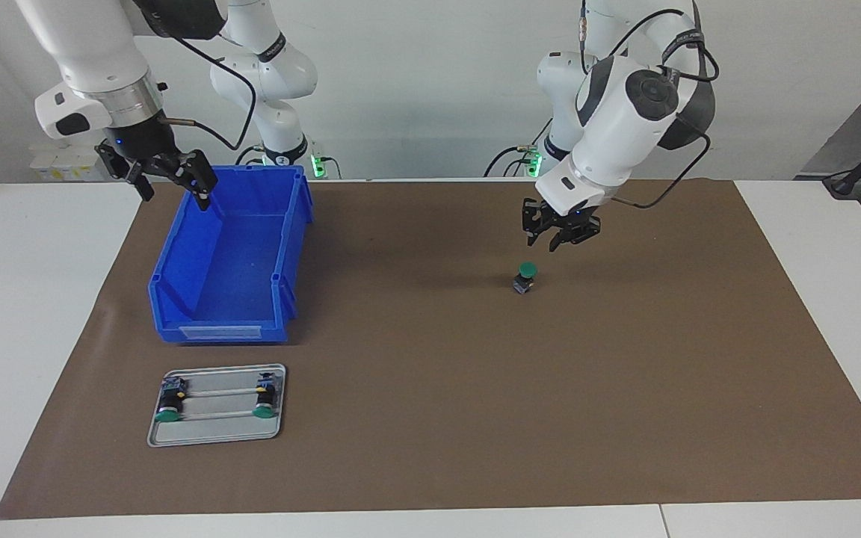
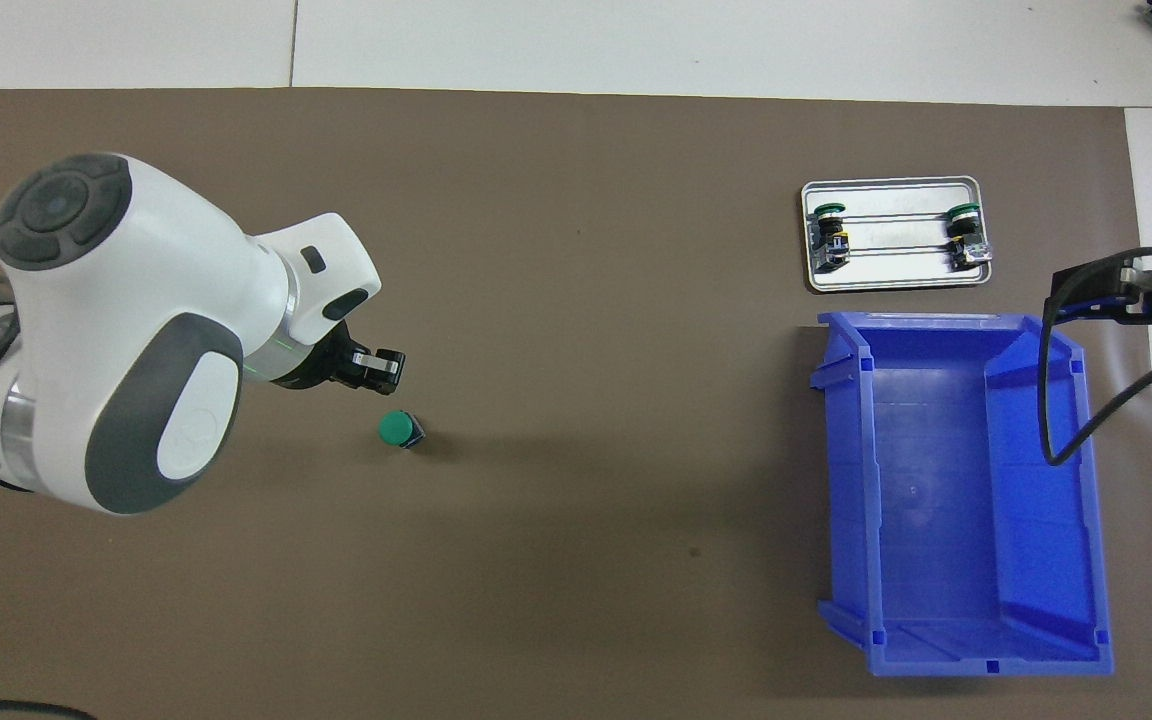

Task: Place and press button with both arms

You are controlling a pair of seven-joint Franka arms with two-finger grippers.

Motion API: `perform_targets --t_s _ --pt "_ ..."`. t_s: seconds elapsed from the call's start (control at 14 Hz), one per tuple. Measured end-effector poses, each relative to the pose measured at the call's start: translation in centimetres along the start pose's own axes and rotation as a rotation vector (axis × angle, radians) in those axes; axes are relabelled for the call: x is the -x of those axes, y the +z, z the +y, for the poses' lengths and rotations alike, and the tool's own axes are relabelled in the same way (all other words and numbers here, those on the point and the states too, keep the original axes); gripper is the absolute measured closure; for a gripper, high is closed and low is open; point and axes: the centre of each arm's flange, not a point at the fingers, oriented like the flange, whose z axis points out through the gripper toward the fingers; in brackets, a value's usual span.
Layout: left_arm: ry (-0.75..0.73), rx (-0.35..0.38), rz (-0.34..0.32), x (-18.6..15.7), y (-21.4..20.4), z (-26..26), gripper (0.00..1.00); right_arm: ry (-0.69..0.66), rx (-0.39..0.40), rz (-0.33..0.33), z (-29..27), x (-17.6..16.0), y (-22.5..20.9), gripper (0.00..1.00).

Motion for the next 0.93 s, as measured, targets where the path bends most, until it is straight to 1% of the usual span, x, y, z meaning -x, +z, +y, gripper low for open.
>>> perform_targets --t_s 0.21,0.36,0.43,0.93 --pt "-0.001 -0.007 0.01 1.1 2.9 0.1 0.99 0.0 0.0 0.0 0.0 0.0 0.0 0.0" --pt "-0.006 -0.01 0.03 1.4 4.6 -0.3 0.99 0.0 0.0 0.0 0.0 0.0 0.0 0.0" --pt "-0.007 -0.012 0.039 1.6 5.2 -0.4 0.99 0.0 0.0 0.0 0.0 0.0 0.0 0.0" --pt "-0.006 -0.021 0.047 2.9 8.2 -0.6 0.99 -0.01 0.0 0.0 -0.5 0.1 0.0 0.0"
